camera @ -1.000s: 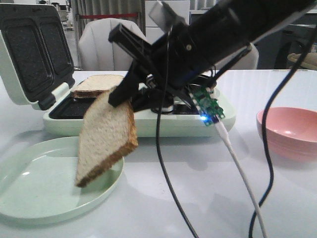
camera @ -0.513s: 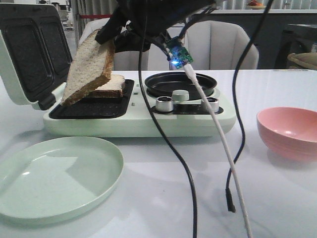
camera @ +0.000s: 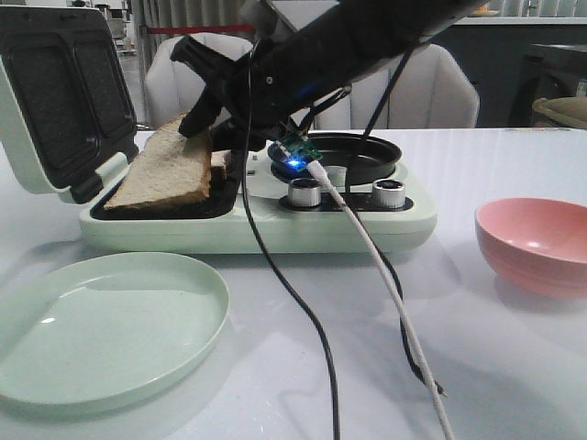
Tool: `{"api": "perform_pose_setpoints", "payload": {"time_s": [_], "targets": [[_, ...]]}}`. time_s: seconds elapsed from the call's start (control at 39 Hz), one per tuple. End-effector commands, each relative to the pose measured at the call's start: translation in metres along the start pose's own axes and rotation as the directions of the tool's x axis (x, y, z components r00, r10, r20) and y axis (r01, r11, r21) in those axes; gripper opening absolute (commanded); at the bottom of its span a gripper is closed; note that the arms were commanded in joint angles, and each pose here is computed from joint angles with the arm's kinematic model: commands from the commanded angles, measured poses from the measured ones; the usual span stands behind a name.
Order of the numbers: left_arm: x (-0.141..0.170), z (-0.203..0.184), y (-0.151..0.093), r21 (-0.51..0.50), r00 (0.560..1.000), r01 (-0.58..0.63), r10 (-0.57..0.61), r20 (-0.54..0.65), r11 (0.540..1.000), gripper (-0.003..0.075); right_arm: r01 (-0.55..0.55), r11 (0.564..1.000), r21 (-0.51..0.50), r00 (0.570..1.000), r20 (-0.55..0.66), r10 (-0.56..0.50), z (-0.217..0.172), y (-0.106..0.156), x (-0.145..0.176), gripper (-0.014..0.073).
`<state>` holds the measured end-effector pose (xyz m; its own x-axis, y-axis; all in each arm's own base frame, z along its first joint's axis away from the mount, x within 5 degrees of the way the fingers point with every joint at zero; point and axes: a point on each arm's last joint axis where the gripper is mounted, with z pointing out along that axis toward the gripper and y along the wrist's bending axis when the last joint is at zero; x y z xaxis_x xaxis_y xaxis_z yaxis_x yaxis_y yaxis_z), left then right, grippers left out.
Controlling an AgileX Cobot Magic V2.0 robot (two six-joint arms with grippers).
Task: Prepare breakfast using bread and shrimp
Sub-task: 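Lift the bread with the right gripper and lay it on the second plate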
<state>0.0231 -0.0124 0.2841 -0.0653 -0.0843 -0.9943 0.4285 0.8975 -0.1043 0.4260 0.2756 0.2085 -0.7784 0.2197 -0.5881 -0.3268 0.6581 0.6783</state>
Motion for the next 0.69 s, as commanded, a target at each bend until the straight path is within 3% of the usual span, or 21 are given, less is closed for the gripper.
{"api": "perform_pose_setpoints", "payload": {"time_s": [0.0, 0.18, 0.38, 0.56, 0.67], "targets": [[-0.015, -0.004, -0.002, 0.012, 0.995, 0.015, -0.016, 0.103, 1.0, 0.0511, 0.093, 0.995, -0.023, 0.994, 0.065, -0.092, -0.019, 0.023, -0.022, 0.0404], [-0.015, -0.004, -0.002, 0.012, 0.995, 0.015, -0.016, 0.103, 1.0, 0.0511, 0.236, 0.972, 0.0, 0.971, 0.028, -0.236, -0.022, 0.023, -0.024, 0.0532], [-0.015, -0.004, -0.002, 0.012, 0.995, 0.015, -0.016, 0.103, 1.0, 0.0511, 0.275, 0.961, -0.028, 0.961, -0.006, -0.276, -0.034, 0.038, -0.032, 0.0533], [-0.015, -0.004, -0.002, 0.012, 0.995, 0.015, -0.016, 0.103, 1.0, 0.0511, 0.318, 0.947, 0.04, 0.946, -0.071, -0.315, -0.067, 0.039, -0.047, 0.0531], [-0.015, -0.004, -0.002, 0.012, 0.995, 0.015, -0.016, 0.103, 1.0, 0.0511, 0.388, 0.914, 0.116, 0.919, -0.128, -0.374, -0.096, 0.042, -0.057, 0.0531]]}}
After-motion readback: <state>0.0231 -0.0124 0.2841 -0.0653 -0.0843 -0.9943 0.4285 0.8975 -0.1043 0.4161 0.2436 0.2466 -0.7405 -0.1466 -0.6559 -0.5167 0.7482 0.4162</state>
